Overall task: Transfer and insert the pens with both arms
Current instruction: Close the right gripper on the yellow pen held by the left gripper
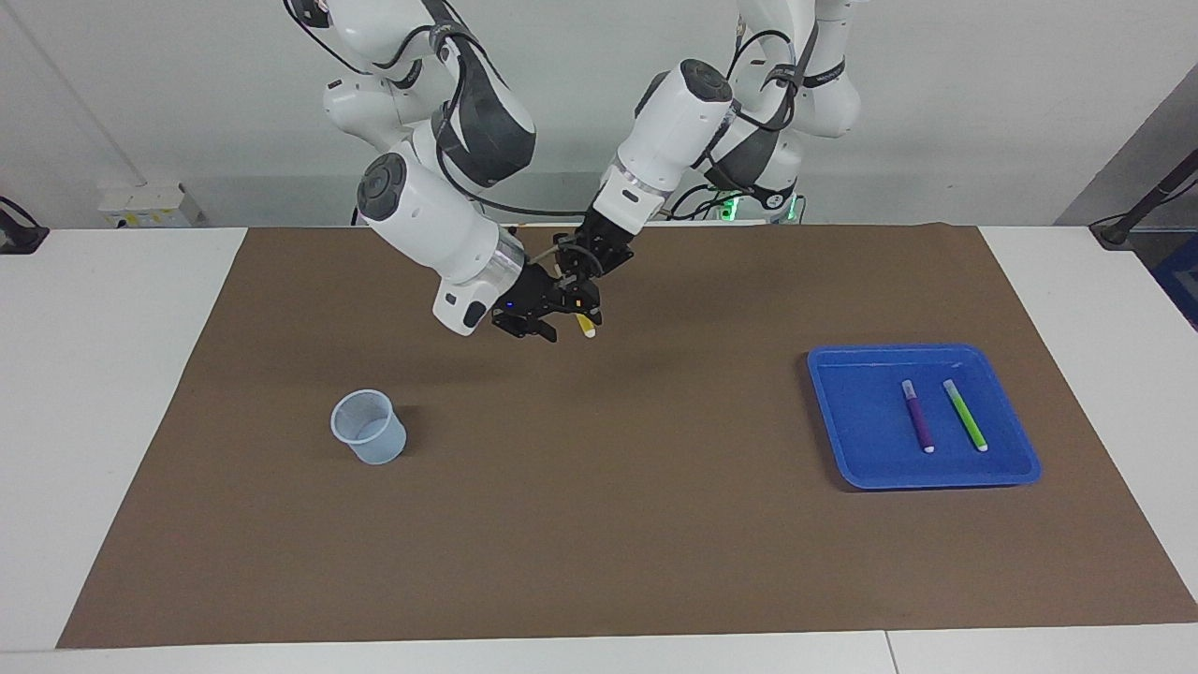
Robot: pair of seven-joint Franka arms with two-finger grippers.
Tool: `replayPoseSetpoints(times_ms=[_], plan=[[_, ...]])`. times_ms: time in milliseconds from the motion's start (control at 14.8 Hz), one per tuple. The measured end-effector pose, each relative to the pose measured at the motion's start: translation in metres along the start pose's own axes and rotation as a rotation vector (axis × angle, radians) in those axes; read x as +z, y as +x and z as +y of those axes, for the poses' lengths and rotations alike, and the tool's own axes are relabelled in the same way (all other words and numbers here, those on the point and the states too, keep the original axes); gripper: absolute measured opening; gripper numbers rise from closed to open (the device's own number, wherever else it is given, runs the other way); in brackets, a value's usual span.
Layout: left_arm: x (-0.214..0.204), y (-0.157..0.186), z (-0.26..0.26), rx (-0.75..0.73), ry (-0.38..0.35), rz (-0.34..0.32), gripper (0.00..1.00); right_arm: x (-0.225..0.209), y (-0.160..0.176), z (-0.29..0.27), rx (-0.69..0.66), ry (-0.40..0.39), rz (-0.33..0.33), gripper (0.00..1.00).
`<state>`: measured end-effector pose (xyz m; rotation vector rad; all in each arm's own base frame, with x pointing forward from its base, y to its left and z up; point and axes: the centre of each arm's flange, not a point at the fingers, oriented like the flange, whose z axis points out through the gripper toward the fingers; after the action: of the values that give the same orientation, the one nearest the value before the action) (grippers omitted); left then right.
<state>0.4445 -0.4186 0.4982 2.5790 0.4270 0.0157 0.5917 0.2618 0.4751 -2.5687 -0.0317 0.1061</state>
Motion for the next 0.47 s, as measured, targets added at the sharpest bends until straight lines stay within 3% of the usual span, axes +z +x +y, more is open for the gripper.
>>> replayPoseSetpoints(times_ms=[270,404,472], plan=[[-0.0032,0.0024,0.0029,-0.018,-0.032,0.014,0.17,0.0047,-0.0051,-0.0099,-0.035,-0.013,-0.006,0.74],[-0.0034,0.0042,0.0038,-0.031,-0.044,0.025,0.17,0.0049,-0.0057,-0.0099,-0.072,-0.037,-0.003,0.56],[-0.0028,0.0047,0.0039,-0.035,-0.047,0.027,0.17,0.0044,-0.0054,-0.0089,-0.085,-0.045,-0.002,0.43]])
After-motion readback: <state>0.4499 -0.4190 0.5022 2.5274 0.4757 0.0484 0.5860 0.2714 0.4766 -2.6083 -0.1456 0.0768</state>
